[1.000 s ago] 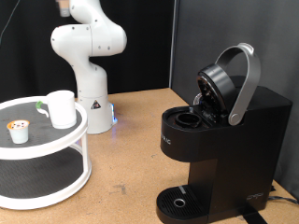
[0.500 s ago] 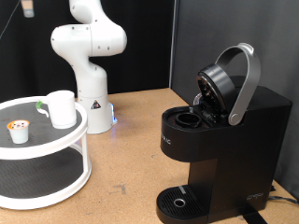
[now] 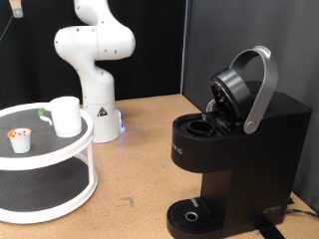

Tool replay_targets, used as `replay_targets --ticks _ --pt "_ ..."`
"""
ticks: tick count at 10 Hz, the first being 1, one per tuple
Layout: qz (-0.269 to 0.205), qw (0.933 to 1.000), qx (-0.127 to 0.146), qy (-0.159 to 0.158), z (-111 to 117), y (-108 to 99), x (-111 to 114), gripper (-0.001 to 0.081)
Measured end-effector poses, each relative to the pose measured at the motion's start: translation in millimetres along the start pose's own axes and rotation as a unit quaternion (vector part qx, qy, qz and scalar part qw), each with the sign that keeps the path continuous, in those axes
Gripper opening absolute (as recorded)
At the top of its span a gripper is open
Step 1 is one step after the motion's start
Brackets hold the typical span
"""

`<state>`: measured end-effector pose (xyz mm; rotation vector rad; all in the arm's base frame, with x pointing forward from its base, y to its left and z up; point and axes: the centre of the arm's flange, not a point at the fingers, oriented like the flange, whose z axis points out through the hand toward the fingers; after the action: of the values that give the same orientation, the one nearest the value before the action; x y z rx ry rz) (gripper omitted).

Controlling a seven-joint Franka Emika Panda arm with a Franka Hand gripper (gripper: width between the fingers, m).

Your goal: Make a cup of coffee with the keurig machine

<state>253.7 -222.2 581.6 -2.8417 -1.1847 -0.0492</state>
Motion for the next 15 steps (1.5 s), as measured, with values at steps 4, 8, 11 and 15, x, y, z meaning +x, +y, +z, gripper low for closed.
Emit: replay_targets --ticks 4,8,11,15 --pt "0.023 0.9994 -0.025 0.013 36.5 28.7 2.7 0.0800" --pt "0.038 0.9986 -0.035 -0.012 91.0 60.7 20.6 0.0800" --pt "0.037 0.9986 -0.033 -0.017 101.9 65.8 24.4 0.0800" --pt "0.031 0.9988 -0.035 -0.019 139.4 65.3 42.1 0.0800"
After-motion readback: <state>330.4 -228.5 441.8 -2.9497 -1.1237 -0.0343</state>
